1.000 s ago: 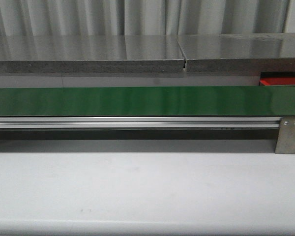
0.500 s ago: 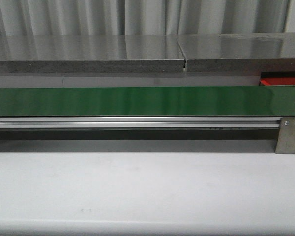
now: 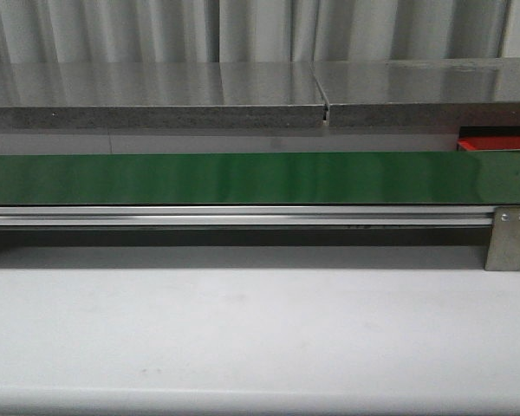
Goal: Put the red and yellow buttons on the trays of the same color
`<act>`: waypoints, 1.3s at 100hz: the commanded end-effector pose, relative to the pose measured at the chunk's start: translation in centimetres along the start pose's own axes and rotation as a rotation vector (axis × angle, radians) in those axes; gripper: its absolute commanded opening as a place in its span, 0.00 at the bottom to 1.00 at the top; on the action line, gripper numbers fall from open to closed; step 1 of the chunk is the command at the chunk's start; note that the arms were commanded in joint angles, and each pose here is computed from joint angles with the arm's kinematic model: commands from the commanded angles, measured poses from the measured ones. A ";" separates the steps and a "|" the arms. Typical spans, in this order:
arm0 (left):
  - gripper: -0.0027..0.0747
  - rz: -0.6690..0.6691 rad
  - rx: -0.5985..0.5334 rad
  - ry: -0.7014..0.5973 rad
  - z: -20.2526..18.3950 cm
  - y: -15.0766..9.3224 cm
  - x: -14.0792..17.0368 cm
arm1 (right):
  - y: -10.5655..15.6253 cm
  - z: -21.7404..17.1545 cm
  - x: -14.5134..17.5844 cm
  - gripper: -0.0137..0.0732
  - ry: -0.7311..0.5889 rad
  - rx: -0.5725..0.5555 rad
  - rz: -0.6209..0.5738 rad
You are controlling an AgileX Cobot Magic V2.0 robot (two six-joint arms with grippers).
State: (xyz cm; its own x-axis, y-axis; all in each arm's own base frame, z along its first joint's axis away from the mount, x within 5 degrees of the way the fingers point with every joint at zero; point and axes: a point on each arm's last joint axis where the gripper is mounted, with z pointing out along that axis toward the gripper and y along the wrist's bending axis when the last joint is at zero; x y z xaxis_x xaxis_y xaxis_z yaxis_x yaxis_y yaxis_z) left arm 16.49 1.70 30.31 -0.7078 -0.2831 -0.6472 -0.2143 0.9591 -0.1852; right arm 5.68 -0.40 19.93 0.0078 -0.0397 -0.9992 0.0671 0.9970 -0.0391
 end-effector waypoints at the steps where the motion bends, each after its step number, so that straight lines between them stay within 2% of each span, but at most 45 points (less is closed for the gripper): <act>1: 0.81 -0.092 -0.018 -0.075 -0.2 0.8 -2.6 | 0.0 -0.3 -1.6 0.02 -0.118 -0.002 -0.013; 17: 0.81 -0.218 -0.091 -0.049 1.7 3.5 -4.3 | 0.0 -0.3 -1.6 0.02 -0.118 -0.002 -0.013; 34: 0.81 -0.300 -0.150 0.026 4.5 6.0 -4.6 | 0.0 -0.3 -1.6 0.02 -0.118 -0.002 -0.013; 57: 0.81 -0.445 -0.184 0.058 7.5 9.0 -4.6 | 0.0 -0.3 -1.6 0.02 -0.118 -0.002 -0.013; 73: 0.81 -0.461 -0.203 0.057 9.2 10.0 -4.8 | 0.0 -0.3 -1.6 0.02 -0.118 -0.002 -0.013; 107: 0.81 -0.477 -0.191 0.039 11.1 11.0 -7.8 | 0.0 -0.3 -1.6 0.02 -0.118 -0.002 -0.013; 130: 0.81 -0.499 -0.184 0.067 12.8 11.6 -8.5 | 0.0 -0.3 -1.6 0.02 -0.118 -0.002 -0.013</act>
State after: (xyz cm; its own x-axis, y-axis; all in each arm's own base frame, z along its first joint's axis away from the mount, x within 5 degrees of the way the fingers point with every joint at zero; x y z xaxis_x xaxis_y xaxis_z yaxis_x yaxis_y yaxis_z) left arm 27.91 14.83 22.59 -0.5829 -0.7036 -0.4065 -0.6501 0.7039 -0.2861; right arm 5.68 -0.40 19.93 0.0078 -0.0397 -0.9992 0.0671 0.9970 -0.0391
